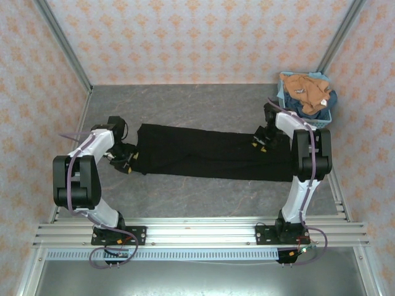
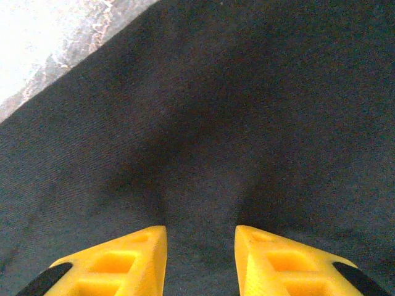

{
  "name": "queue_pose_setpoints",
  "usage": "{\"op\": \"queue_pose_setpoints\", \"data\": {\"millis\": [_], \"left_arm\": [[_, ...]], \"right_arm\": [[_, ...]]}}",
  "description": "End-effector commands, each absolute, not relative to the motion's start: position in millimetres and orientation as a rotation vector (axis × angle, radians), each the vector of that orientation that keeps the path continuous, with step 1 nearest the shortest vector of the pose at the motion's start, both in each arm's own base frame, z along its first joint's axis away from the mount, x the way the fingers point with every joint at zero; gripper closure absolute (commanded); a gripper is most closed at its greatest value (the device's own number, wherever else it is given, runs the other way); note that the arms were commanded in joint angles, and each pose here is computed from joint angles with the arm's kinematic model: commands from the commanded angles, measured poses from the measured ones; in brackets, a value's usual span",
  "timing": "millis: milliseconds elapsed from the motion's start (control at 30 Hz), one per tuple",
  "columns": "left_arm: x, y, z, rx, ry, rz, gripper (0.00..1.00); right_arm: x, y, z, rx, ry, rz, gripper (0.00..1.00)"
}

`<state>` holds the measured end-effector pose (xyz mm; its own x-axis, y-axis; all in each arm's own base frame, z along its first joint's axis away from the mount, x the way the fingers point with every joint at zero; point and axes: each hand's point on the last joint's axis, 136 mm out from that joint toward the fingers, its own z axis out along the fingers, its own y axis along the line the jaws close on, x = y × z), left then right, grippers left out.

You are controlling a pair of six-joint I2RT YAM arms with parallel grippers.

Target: Fold and stack the t-shirts

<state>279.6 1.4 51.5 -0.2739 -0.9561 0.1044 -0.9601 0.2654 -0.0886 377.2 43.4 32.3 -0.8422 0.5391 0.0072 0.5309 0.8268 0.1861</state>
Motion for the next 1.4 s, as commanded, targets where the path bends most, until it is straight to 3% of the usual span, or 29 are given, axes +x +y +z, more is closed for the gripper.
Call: {"op": "queue_pose_setpoints", "data": {"millis": [0,433,900,1367], "left_arm": [[288,-8,51,1.905,-2.453,0.235,0.46],[306,-11,42,1.915,-2.465,0.187,0.58],[318,-19,45,1.889,-2.492,0.193,0.62],[294,-12,20,1.814,-2.463,0.019,0.63]], "right_arm": [[377,38,48,0.83,2.939,0.238,0.66],[372,44,45,0.822,2.945,0.251,0.66],[371,44,43,0.824,2.947,0.245,0.67],[371,44,45,0.82,2.95,0.242,0.67]]}}
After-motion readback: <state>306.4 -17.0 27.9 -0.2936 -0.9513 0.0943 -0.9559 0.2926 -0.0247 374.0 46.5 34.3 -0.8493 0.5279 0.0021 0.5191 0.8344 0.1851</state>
